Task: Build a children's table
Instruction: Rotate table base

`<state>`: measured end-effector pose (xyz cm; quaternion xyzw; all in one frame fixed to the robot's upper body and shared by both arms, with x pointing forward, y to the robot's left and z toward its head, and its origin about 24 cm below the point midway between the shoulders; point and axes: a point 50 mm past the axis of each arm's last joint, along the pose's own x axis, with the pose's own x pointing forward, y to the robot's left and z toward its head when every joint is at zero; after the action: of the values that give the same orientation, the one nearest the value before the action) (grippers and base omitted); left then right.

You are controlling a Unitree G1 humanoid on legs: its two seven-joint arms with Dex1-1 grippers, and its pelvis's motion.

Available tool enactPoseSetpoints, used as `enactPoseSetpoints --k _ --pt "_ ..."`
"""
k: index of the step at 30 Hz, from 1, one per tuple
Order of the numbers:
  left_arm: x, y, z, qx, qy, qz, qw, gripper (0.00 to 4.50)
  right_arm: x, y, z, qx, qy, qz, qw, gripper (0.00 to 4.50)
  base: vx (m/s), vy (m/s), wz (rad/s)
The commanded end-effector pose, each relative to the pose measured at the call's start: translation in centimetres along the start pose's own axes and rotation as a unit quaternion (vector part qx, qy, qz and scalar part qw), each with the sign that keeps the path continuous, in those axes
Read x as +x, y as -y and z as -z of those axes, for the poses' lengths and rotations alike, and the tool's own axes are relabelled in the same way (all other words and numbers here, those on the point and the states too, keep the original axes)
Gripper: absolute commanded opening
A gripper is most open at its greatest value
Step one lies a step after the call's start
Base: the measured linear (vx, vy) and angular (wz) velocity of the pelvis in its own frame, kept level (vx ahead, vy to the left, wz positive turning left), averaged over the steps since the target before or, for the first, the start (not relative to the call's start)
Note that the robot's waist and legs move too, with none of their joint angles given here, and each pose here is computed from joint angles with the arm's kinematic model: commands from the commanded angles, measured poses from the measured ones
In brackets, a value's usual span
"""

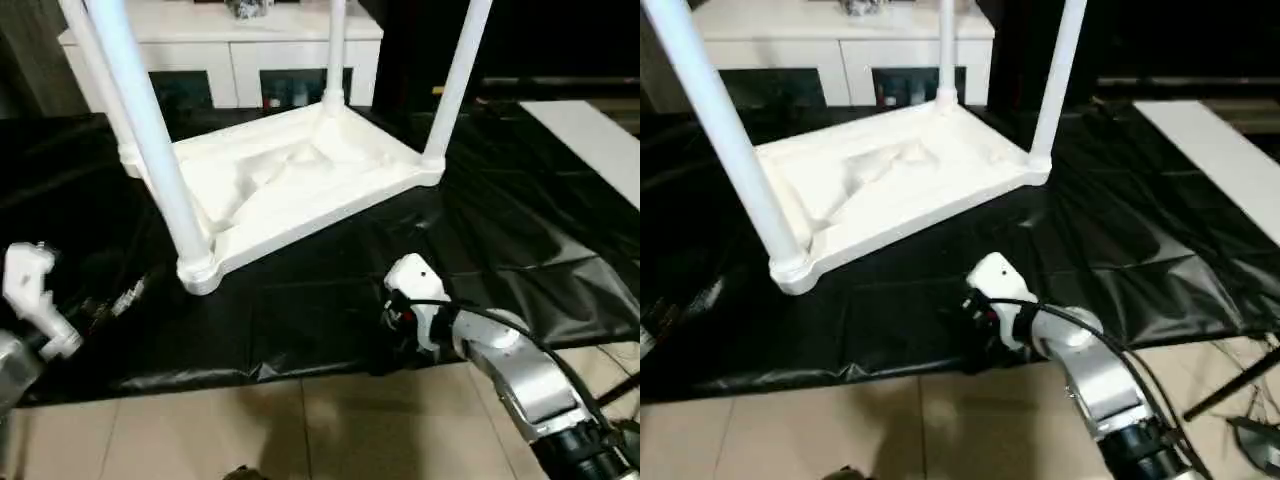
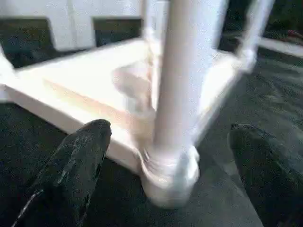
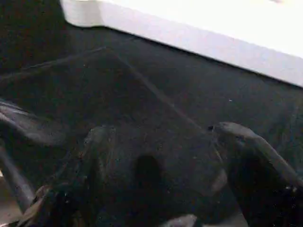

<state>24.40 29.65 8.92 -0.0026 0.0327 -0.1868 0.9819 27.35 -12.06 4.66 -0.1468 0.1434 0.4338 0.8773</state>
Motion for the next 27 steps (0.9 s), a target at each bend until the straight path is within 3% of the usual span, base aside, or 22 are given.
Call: enactPoseSetpoints --k 1,7,8,11,13,14,15,17,18,19,20,24,27 --pt "0.9 0.2 -0.4 0.010 0.013 -0.015 1.000 4.46 0.0 0.5 -0.2 -0.003 0.003 0.011 1.000 3.58 0.000 0.000 0.00" --pt "2.9 1.2 -0.4 -0.004 0.028 -0.012 1.000 4.46 0.2 0.5 -0.3 -0.003 0.004 0.010 1.000 3.58 0.000 0.000 0.00" --pt "4.5 1.6 -0.4 0.015 0.027 -0.027 0.999 4.46 0.4 0.4 -0.2 -0.004 0.004 0.013 1.000 3.58 0.000 0.000 0.00" --pt "5.3 1.7 -0.4 0.025 0.026 -0.037 0.999 4.46 0.6 0.6 -0.1 0.000 -0.001 0.025 1.000 3.58 0.000 0.000 0.00" --pt "6.2 2.6 -0.8 0.008 0.038 -0.017 0.999 4.46 0.9 1.0 0.4 0.013 -0.015 0.057 0.998 3.58 0.000 0.000 0.00" --pt "7.0 4.4 -1.5 -0.022 0.059 0.034 0.997 4.46 1.2 1.8 1.1 0.034 -0.037 0.109 0.993 3.58 0.000 0.000 0.00" --pt "7.0 4.4 -1.5 -0.022 0.059 0.034 0.997 4.46 1.2 1.8 1.1 0.034 -0.037 0.109 0.993 3.58 0.000 0.000 0.00" --pt "7.1 7.2 -2.6 -0.066 0.079 0.134 0.986 4.46 1.4 3.1 1.8 0.061 -0.052 0.171 0.982 3.58 0.000 0.000 0.00" --pt "7.1 7.4 -2.7 -0.069 0.079 0.141 0.984 4.46 1.4 3.2 1.9 0.062 -0.053 0.176 0.981 3.58 0.000 0.000 0.00" --pt "6.9 9.4 -3.5 -0.093 0.086 0.212 0.969 4.46 1.4 4.3 2.2 0.078 -0.058 0.219 0.971 3.58 0.000 0.000 0.00" --pt "6.9 9.4 -3.5 -0.093 0.086 0.212 0.969 4.46 1.4 4.3 2.2 0.078 -0.058 0.219 0.971 3.58 0.000 0.000 0.00" --pt "6.2 12.4 -5.0 -0.106 0.077 0.332 0.934 4.46 1.4 6.7 2.2 0.084 -0.056 0.283 0.954 3.58 0.000 0.000 0.00" --pt "5.8 13.4 -5.3 -0.107 0.069 0.366 0.922 4.46 1.4 7.4 2.1 0.085 -0.056 0.301 0.948 3.58 0.000 0.000 0.00"
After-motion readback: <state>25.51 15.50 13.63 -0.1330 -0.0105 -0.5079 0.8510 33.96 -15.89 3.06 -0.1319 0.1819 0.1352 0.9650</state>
